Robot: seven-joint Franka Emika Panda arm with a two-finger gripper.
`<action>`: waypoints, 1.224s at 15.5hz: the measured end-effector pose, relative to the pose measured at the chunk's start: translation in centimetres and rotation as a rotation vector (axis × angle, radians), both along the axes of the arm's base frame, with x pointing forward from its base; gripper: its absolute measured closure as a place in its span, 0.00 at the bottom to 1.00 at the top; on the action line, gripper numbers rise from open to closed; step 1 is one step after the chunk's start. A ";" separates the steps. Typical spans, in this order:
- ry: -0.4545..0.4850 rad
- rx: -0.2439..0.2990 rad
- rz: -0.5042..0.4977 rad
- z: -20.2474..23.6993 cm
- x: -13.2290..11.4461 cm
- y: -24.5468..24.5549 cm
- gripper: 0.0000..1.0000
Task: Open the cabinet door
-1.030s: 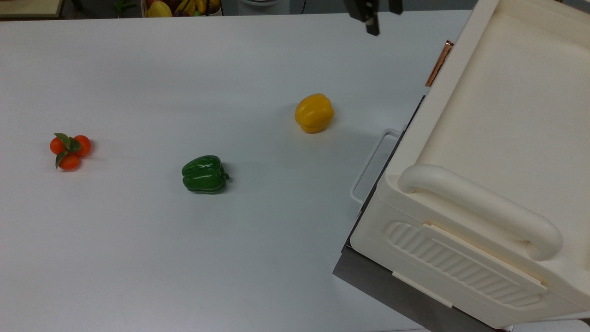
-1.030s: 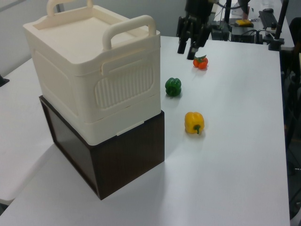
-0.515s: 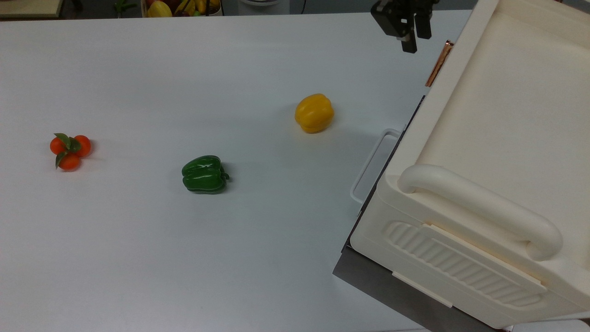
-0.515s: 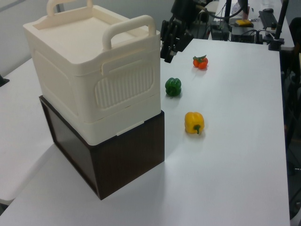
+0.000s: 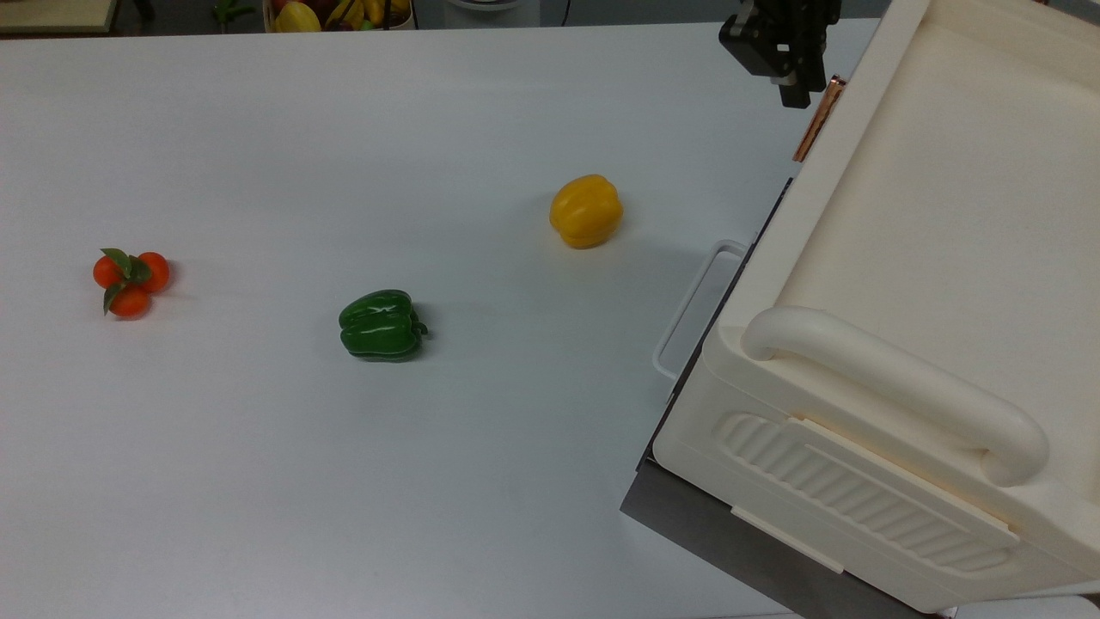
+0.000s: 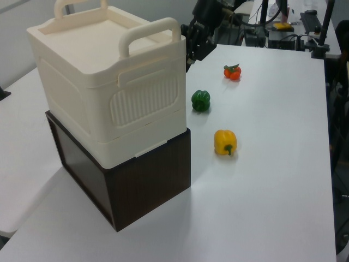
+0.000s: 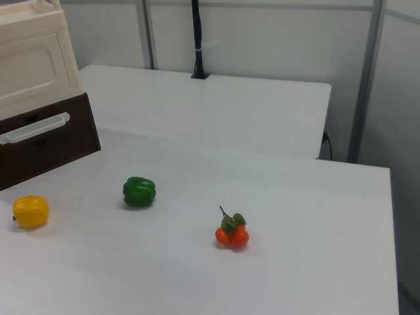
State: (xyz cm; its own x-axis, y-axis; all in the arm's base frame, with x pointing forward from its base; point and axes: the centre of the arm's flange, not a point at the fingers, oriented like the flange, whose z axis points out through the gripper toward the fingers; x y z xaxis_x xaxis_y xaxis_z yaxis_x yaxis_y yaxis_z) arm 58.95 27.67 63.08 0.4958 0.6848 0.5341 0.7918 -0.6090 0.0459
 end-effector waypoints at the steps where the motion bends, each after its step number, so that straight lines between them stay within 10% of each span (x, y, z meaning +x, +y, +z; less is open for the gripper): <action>1: -0.003 0.002 0.000 0.0 0.0 0.0 0.79; 19: -0.004 0.000 0.021 -0.2 -0.2 0.6 0.79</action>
